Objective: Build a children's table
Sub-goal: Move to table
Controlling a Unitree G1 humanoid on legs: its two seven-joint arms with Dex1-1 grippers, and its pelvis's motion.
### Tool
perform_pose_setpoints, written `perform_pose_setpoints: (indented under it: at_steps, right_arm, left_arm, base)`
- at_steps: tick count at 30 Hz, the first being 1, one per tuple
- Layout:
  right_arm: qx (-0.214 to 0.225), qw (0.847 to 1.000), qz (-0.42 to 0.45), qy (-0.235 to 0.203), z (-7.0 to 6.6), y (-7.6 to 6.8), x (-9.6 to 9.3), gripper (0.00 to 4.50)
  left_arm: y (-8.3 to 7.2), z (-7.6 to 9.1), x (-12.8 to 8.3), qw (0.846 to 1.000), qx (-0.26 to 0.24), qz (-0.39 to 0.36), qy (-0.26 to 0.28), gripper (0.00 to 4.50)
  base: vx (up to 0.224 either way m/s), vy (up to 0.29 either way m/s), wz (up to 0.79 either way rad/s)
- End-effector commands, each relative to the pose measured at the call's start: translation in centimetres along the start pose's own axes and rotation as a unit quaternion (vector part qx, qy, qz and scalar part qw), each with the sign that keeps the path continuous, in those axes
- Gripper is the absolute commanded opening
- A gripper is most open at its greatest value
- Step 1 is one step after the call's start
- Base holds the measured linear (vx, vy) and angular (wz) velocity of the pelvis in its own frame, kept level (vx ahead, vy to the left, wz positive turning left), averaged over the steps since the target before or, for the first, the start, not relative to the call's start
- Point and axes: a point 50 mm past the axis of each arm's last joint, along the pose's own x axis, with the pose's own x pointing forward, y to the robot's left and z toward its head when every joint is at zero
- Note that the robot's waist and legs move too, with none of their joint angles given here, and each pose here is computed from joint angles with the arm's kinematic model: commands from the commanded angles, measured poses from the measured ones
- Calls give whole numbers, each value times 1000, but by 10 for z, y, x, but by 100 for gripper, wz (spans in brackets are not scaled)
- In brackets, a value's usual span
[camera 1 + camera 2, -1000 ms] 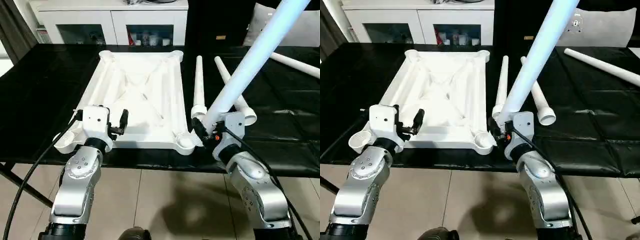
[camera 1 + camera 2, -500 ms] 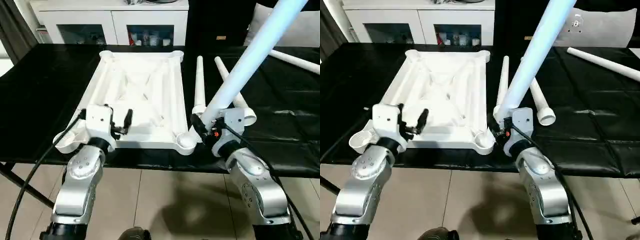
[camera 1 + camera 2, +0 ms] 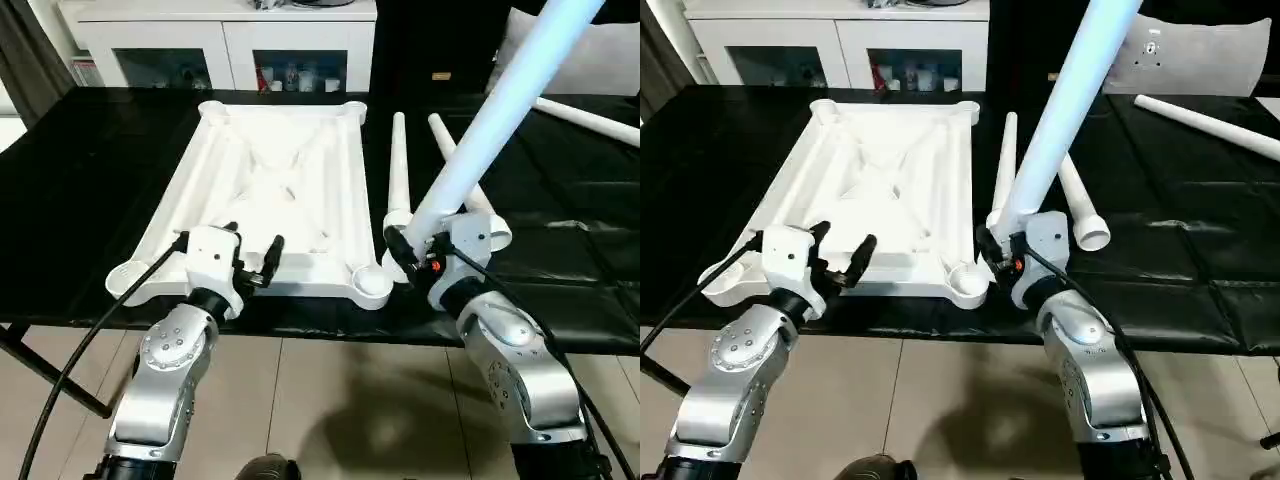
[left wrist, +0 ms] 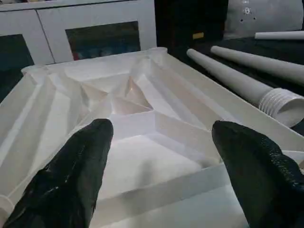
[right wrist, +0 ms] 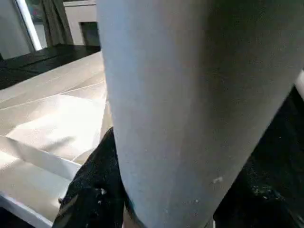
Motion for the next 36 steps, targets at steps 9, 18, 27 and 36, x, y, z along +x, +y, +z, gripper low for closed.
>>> perform_pose_setpoints:
  at_steps: [9,18,27,36]
  right_arm:
    - [-5,1000,5,-9,4,-1,3,190]
    - [-29,999,27,5,2,3,4,190]
    - [-6,1000,29,5,0,4,3,190]
    - [-8,1000,26,6,-1,3,2,190]
  left_arm:
    - [8,1,-3,1000,-2,31,7,386]
    - [7,4,-1,999,9,33,6,386]
    - [11,2,-4,999,-3,41,12,386]
    - [10,3,-4,999,-3,40,15,386]
  base:
    - [12,121,-18]
    - [-45,3,-4]
    - [0,0,0]
    - [24,49,-4]
